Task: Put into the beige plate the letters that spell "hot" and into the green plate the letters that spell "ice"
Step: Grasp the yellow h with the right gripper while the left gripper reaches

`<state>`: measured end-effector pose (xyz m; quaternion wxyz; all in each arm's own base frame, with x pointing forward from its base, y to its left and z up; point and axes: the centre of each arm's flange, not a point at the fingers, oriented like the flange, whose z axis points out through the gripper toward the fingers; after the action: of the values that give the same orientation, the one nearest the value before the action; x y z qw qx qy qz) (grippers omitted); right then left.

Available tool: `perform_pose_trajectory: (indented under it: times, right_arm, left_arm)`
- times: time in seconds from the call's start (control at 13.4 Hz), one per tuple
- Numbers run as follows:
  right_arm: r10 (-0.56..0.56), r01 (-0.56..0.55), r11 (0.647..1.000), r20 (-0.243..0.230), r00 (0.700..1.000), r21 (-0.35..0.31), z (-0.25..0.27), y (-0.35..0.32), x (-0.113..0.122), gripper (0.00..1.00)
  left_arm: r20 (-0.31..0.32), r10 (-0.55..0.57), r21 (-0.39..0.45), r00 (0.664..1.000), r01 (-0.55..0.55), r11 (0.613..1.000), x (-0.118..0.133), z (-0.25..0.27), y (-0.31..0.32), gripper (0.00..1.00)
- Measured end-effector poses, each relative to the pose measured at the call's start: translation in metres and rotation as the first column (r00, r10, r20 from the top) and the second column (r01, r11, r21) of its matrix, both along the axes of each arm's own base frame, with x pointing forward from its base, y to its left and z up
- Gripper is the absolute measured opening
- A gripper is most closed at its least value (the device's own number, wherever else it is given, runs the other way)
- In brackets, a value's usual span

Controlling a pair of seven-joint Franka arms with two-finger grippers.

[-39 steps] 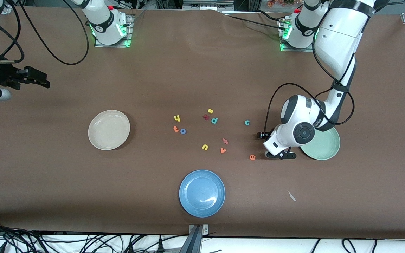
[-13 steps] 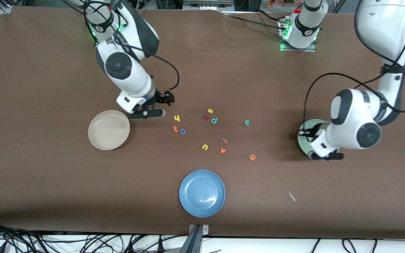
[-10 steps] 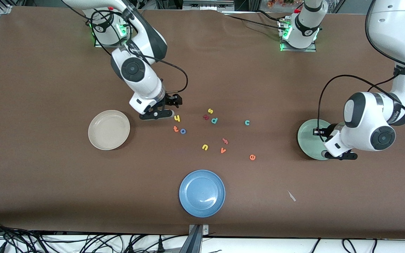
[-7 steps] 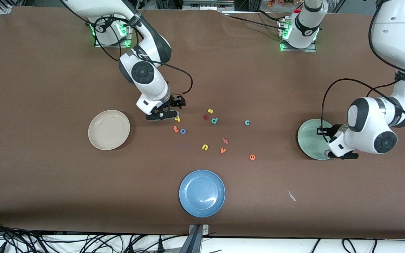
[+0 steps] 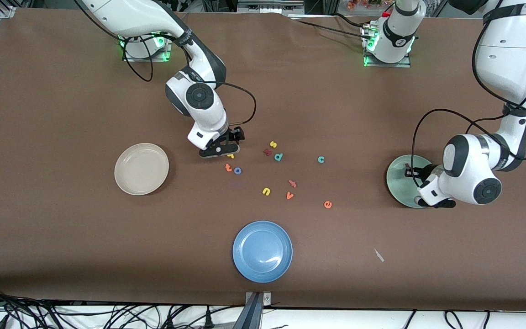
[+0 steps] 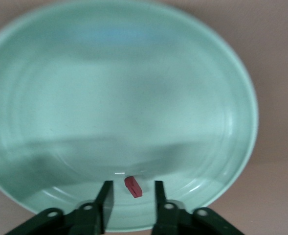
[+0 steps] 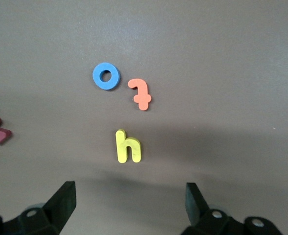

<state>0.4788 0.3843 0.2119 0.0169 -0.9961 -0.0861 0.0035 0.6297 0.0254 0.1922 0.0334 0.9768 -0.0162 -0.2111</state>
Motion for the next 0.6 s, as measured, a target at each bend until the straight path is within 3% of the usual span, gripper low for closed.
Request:
perform_pose_trajectory:
  times: [0.15,0.37,0.6]
  right_arm:
    - [0.006,-0.006,1.0,0.01,1.0,0.014,-0.008,0.004,-0.002,1.0]
    - [0.019,-0.019,0.999,0.019,1.0,0.034,-0.018,0.011,-0.005,0.98]
    - [0.024,-0.025,0.999,0.023,0.999,0.046,-0.027,0.013,-0.005,0.94]
  left_arm:
    - [0.059,0.026,0.013,0.998,-0.027,1.0,0.013,0.034,-0.008,0.64]
    - [0.113,0.164,0.04,0.98,-0.169,0.985,0.022,0.075,-0.055,0.99]
    - [0.119,0.338,0.054,0.934,-0.346,0.937,0.022,0.091,-0.117,1.0]
